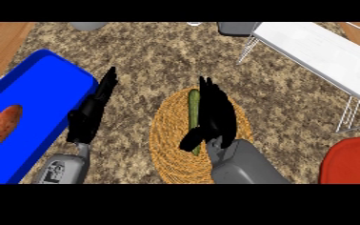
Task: Pick the squash from the placemat and place it in the tiered shelf
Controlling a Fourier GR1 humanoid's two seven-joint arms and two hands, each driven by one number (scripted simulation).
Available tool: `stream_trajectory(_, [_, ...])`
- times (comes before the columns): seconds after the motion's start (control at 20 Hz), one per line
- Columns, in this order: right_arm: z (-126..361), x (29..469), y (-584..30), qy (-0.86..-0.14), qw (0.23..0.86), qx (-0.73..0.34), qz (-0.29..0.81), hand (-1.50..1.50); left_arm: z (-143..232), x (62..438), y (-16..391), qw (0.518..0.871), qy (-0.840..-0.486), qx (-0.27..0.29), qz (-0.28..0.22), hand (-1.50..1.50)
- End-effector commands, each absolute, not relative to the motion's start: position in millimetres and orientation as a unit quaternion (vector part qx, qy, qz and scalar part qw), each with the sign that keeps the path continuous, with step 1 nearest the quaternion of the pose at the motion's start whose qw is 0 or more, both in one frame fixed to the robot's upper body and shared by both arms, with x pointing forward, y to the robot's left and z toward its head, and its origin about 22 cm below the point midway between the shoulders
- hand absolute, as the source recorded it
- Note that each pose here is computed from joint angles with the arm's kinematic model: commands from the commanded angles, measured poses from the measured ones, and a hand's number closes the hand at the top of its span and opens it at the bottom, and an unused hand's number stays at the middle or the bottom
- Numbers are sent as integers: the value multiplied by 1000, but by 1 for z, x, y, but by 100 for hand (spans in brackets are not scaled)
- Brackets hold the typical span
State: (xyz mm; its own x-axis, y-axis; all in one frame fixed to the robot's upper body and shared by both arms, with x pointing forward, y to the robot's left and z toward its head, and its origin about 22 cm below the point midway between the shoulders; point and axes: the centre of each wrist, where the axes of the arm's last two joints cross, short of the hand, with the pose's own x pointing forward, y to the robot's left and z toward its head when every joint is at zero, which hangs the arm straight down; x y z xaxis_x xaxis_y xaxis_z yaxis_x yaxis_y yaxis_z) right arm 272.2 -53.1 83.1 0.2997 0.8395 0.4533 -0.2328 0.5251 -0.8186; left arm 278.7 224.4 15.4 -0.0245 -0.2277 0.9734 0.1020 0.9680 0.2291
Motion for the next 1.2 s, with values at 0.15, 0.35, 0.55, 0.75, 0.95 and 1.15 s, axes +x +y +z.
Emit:
stream_trajectory(0.15, [70,282,-56,-420,766,-340,349,-150,27,282,232,699,-705,45,-109,0])
stream_trajectory(0.35, [57,288,-56,-423,769,-339,337,-150,27,288,225,693,-710,49,-117,0])
stream_trajectory(0.55, [40,281,-45,-421,767,-336,350,-150,15,272,220,694,-708,47,-118,0])
stream_trajectory(0.75, [47,265,-36,-417,770,-329,353,-150,6,282,219,695,-707,56,-118,0])
stream_trajectory(0.95, [26,264,-48,-409,769,-323,371,150,29,280,215,699,-704,49,-116,0])
stream_trajectory(1.15, [19,254,-30,-401,744,-337,415,150,10,297,235,696,-706,52,-118,0])
